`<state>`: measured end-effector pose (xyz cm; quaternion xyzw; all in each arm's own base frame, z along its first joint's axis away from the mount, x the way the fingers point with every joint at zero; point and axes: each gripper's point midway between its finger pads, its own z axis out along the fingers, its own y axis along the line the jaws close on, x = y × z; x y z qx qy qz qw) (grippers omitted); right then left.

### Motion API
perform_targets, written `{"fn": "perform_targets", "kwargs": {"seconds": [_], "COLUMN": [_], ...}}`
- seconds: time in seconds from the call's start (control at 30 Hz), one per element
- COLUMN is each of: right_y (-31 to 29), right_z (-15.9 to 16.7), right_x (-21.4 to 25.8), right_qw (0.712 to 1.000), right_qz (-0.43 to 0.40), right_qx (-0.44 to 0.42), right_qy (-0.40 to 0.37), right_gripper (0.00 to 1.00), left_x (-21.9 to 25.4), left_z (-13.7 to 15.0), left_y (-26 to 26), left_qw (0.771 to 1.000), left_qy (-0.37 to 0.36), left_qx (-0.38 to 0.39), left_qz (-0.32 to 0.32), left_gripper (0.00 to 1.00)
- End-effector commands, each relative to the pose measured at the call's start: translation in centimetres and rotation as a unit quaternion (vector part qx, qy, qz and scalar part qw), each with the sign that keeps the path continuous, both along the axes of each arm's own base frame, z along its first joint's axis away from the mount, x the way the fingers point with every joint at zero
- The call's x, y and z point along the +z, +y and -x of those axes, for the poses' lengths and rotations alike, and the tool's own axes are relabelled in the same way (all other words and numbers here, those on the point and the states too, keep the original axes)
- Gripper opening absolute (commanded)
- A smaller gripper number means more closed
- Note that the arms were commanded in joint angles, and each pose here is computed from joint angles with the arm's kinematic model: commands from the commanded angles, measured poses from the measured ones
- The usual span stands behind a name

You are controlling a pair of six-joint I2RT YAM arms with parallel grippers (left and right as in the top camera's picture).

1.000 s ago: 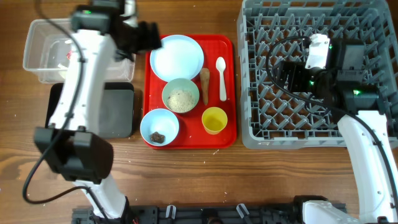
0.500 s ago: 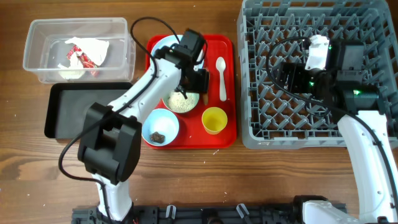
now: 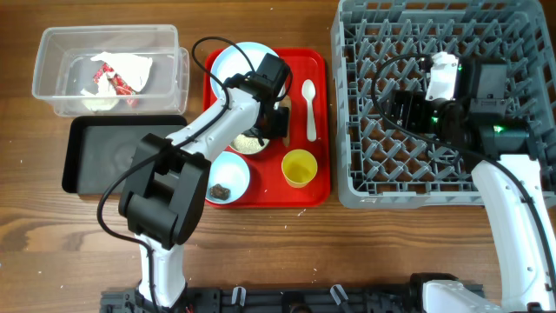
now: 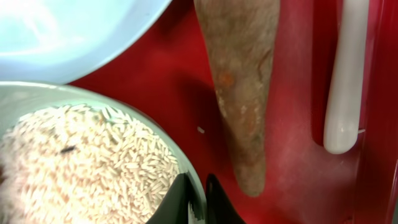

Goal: Sort waste into correct bins and load items into the dishwasher rack
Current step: 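Grasp the rim of the light-blue rice bowl with the left gripper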

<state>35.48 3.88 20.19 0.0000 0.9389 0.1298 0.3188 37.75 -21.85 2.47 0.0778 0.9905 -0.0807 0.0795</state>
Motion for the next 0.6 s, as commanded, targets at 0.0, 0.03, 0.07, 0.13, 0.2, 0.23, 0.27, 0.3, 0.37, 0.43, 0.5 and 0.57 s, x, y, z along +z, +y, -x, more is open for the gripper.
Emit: {"fn": "perform_targets", "kwargs": {"seconds": [0.0, 0.03, 0.07, 0.13, 0.2, 0.23, 0.27, 0.3, 0.37, 0.43, 0.5, 0.57], "right_y": [0.1, 0.1, 0.1, 0.1, 0.1, 0.1, 0.1, 0.1, 0.1, 0.1, 0.1, 0.1], "right_z": [-0.4, -0.4, -0.4, -0.4, -0.4, -0.5, -0.5, -0.5, -0.5, -0.6, -0.6, -0.6], "right_x": [0.6, 0.6, 0.6, 0.6, 0.6, 0.7, 0.7, 0.7, 0.7, 0.7, 0.7, 0.8], "right_qw": [1.000, 1.000, 1.000, 1.000, 1.000, 1.000, 1.000, 1.000, 1.000, 1.000, 1.000, 1.000], "right_qz": [-0.007, -0.006, -0.005, -0.005, -0.005, -0.005, -0.005, -0.004, -0.004, -0.004, -0.004, -0.004], "right_qx": [-0.002, -0.001, 0.000, 0.001, 0.001, 0.001, 0.001, 0.001, 0.001, 0.001, 0.001, 0.001], "right_qy": [-0.006, -0.006, -0.006, -0.007, -0.008, -0.009, -0.009, -0.009, -0.009, -0.011, -0.011, -0.013], "right_gripper": [1.00, 1.00, 1.00, 1.00, 1.00, 1.00, 1.00, 1.00, 1.00, 1.00, 1.00, 1.00], "left_x": [-0.9, -0.8, -0.7, 0.3, 2.2, 3.8, 5.4, 6.8, 10.0, 13.2, 16.3, 18.7], "left_z": [0.4, 0.4, 0.4, 0.8, 0.8, 0.7, 0.5, 0.2, -0.3, -0.7, -0.7, -0.4], "left_y": [-0.1, -0.2, -0.2, -0.7, -0.9, -1.0, -1.2, -1.3, -1.2, -0.2, 2.2, 5.9], "left_qw": [1.000, 1.000, 1.000, 1.000, 0.999, 0.999, 0.999, 0.998, 0.996, 0.992, 0.988, 0.983], "left_qy": [0.009, 0.009, 0.010, 0.015, 0.014, 0.006, -0.005, -0.019, -0.053, -0.085, -0.110, -0.123], "left_qx": [-0.006, -0.005, -0.004, -0.005, 0.009, 0.014, 0.015, 0.015, 0.016, 0.027, 0.052, 0.091], "left_qz": [-0.001, 0.000, 0.002, 0.018, 0.030, 0.038, 0.046, 0.053, 0.072, 0.088, 0.098, 0.098], "left_gripper": [0.04, 0.04, 0.04, 0.04, 0.04, 0.04, 0.04, 0.04, 0.04, 0.04, 0.04, 0.04]}}
